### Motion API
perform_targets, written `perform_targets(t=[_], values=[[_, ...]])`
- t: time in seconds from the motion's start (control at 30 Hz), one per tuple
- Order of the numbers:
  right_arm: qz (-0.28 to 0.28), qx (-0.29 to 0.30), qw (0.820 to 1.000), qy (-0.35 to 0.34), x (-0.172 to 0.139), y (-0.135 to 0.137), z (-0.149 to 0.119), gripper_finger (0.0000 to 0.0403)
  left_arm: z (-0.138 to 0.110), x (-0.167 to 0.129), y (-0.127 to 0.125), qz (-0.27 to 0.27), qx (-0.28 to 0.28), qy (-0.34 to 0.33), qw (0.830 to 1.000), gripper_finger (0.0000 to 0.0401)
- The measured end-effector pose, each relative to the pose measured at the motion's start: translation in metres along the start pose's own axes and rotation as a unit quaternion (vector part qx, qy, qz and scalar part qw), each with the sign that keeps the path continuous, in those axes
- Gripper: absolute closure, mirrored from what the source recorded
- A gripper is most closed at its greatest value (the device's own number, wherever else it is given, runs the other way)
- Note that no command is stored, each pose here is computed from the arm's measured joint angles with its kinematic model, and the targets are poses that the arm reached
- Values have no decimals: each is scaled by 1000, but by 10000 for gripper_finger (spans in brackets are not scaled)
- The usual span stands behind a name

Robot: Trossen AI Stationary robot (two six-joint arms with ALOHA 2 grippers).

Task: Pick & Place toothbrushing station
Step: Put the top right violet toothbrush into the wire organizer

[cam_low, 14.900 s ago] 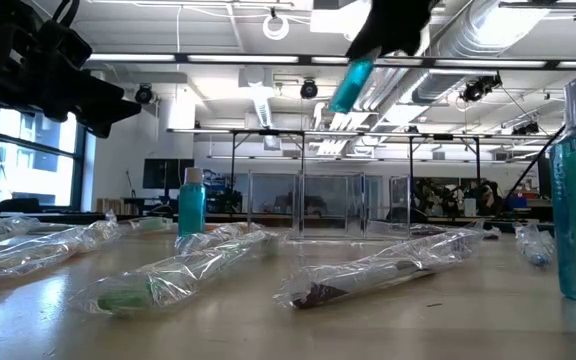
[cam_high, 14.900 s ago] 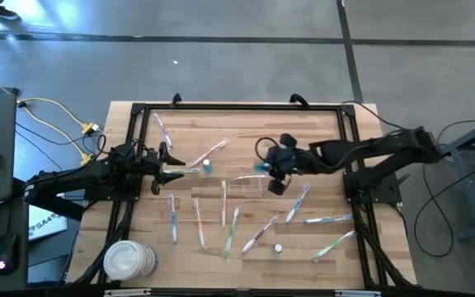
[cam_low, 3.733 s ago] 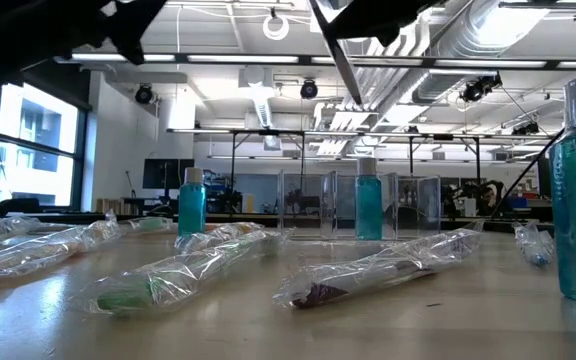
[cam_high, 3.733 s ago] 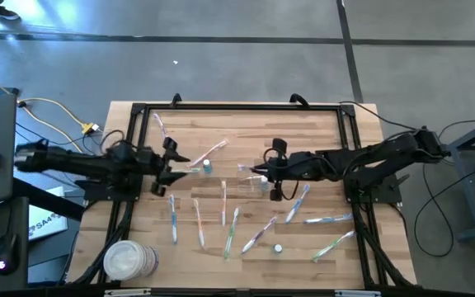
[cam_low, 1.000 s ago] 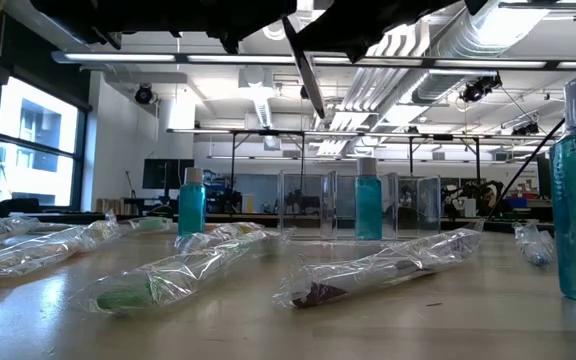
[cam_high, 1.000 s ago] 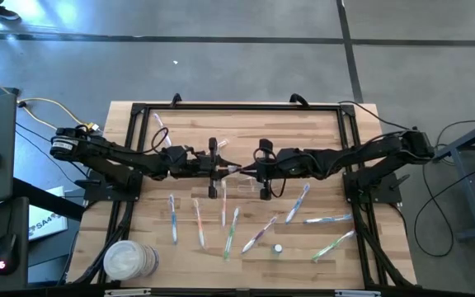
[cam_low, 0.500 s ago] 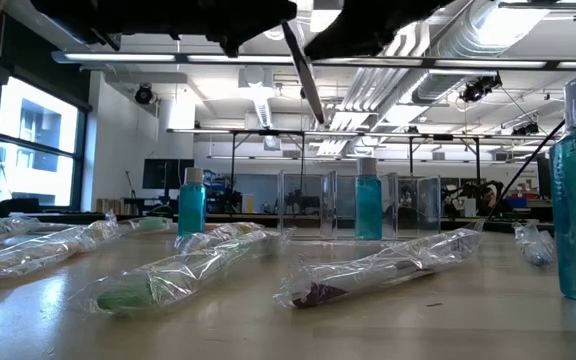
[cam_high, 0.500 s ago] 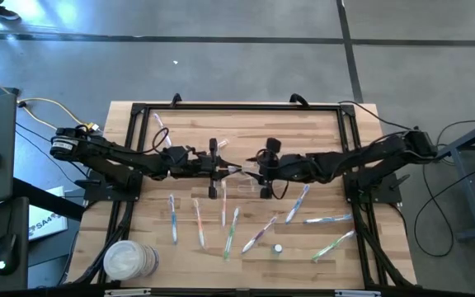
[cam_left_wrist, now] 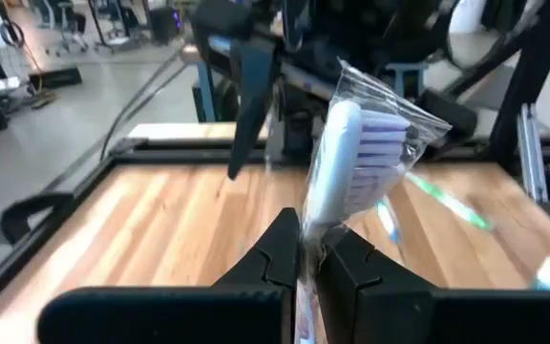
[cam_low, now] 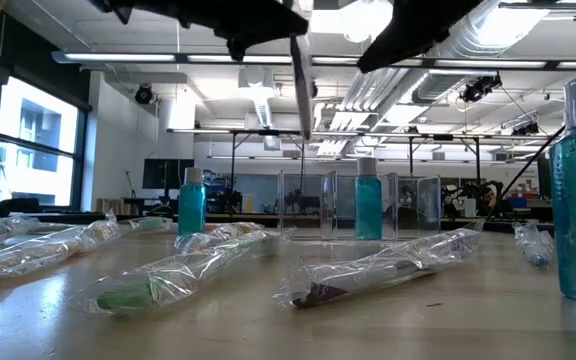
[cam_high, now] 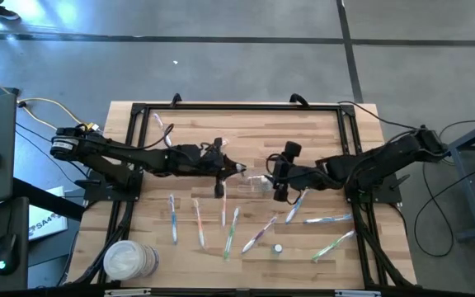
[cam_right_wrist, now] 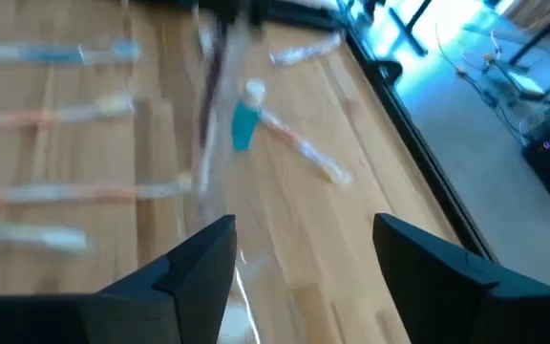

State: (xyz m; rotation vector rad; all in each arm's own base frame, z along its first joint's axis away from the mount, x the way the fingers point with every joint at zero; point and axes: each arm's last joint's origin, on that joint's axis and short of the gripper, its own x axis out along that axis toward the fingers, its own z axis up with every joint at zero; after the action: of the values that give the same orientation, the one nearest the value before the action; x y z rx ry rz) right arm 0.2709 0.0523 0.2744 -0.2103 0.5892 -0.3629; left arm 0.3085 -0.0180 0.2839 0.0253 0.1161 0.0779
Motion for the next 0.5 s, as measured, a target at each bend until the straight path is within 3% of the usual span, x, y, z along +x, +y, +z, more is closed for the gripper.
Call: perform_targets(t=[0.37, 0.5], values=[[-2, 34, 999, -6, -16, -11, 3, 162, -4, 6, 16, 37, -61, 21, 997, 390], [-2, 31, 1000, -1, -16, -11, 1, 162, -17, 16, 22, 48, -70, 43, 995, 390]])
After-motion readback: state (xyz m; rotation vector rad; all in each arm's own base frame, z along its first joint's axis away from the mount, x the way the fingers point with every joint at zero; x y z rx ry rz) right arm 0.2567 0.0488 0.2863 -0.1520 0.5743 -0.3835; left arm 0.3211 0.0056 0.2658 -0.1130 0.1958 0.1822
